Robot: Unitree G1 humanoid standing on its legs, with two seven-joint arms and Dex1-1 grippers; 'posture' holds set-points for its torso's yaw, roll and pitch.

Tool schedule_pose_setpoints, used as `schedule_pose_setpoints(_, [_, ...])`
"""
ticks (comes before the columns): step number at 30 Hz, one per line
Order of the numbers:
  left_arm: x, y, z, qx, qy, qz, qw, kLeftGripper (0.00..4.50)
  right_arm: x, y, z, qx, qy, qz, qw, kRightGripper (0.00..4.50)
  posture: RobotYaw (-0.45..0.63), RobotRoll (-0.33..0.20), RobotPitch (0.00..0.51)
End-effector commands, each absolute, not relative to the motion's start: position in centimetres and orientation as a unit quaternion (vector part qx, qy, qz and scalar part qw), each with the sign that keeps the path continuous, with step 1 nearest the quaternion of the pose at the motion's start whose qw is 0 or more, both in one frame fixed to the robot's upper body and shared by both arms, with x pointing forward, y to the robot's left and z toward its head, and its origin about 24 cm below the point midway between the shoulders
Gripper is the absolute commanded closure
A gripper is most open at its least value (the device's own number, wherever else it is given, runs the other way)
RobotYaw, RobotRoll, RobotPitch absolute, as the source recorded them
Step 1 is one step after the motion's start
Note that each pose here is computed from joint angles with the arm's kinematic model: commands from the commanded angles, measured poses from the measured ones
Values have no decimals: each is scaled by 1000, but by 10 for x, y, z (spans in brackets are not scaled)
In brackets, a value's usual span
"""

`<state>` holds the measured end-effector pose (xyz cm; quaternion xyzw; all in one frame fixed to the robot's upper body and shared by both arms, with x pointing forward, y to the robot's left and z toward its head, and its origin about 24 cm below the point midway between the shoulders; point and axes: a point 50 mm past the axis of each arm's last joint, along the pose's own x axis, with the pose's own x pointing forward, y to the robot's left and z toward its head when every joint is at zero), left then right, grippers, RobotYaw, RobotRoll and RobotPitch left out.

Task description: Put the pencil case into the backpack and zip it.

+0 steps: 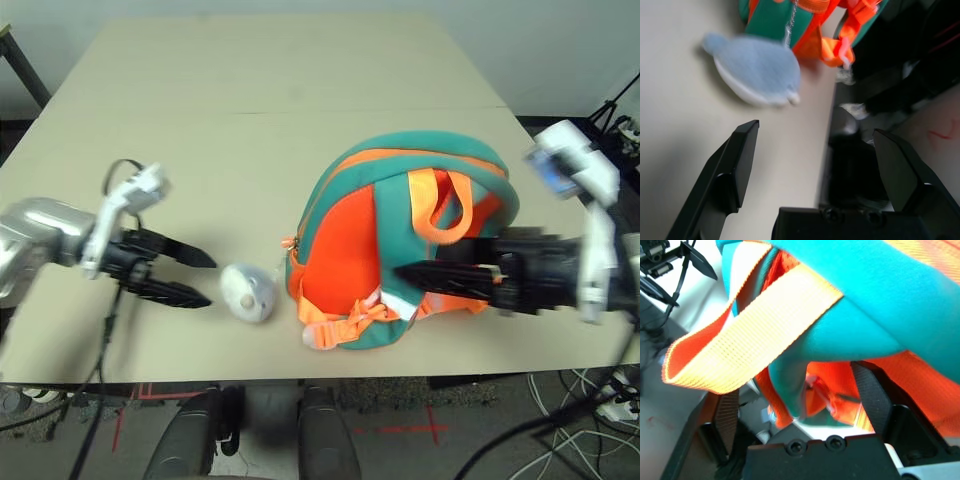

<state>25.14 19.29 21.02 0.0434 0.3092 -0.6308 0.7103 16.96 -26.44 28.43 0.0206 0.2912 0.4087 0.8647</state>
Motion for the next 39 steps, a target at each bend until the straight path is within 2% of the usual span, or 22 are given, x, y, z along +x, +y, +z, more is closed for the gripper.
schedule_pose_setpoints(1, [255, 215, 215, 23, 303, -574, 760, 0, 161, -279, 294, 46, 293, 386, 873, 15, 21, 0, 210])
schedule_pose_setpoints(3, [270, 227, 219, 21, 267, -509, 818, 0, 164, -293, 297, 55, 279, 348, 893, 15, 25, 0, 207])
schedule_pose_setpoints(7, [309, 238, 228, 7, 155, -368, 917, 0, 177, -340, 296, 35, 237, 208, 948, 15, 34, 0, 198])
schedule_pose_setpoints(11, [339, 250, 228, -24, 63, -202, 977, 0, 190, -373, 295, 6, 190, 122, 974, 15, 35, 0, 197])
schedule_pose_setpoints(15, [350, 245, 219, -62, 26, -132, 989, 0, 209, -388, 287, -9, 158, 71, 985, 15, 39, 0, 196])
schedule_pose_setpoints(19, [354, 250, 206, -86, -47, 27, 995, 0, 254, -378, 255, -8, 97, 43, 994, 15, 37, 0, 193])
schedule_pose_setpoints(21, [351, 249, 195, -82, -73, 74, 991, 0, 273, -365, 240, 7, 74, 47, 996, 15, 36, 0, 192])
schedule_pose_setpoints(29, [346, 246, 160, -1, -72, 107, 992, 0, 310, -361, 211, 36, -24, -24, 999, 15, 67, 0, 189])
schedule_pose_setpoints(34, [350, 260, 148, 33, -49, 109, 992, 0, 316, -358, 189, 29, -23, -25, 999, 15, 42, 0, 205])
schedule_pose_setpoints(39, [351, 266, 142, 46, -42, 124, 990, 0, 311, -357, 166, 36, -2, -26, 999, 15, 28, 0, 215])
